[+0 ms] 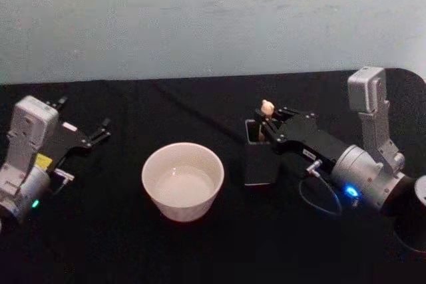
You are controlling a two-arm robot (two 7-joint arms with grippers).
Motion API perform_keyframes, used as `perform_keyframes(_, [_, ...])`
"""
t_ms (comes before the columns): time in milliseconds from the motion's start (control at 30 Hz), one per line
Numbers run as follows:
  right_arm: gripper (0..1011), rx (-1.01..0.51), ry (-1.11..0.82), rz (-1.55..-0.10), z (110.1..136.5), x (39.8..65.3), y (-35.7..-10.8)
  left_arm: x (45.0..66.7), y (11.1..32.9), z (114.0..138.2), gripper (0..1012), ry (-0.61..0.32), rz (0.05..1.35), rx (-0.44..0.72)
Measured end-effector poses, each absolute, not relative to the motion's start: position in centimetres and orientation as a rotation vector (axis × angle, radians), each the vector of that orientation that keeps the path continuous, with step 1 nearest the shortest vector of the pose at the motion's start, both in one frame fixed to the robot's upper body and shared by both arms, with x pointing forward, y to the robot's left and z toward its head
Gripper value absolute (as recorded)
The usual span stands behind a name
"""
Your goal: Pick up the stirring spoon with one hand, stir inside the cup, then place it back in its original position.
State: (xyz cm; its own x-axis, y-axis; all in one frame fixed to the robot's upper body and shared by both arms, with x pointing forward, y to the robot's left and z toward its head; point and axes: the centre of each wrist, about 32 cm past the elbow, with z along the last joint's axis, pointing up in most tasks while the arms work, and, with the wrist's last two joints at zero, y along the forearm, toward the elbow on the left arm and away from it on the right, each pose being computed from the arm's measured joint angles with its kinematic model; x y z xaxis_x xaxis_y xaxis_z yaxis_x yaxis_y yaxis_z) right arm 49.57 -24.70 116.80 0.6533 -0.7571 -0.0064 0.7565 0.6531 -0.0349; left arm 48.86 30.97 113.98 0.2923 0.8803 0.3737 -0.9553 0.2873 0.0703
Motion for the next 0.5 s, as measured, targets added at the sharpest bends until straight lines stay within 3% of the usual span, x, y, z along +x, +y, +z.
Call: perform_keyframes(500, [188, -0.035, 0.05, -0.89, 116.46, 49.87, -24.73, 48.86, 30.97, 113.98, 1001, -0.285, 1.248, 0.304])
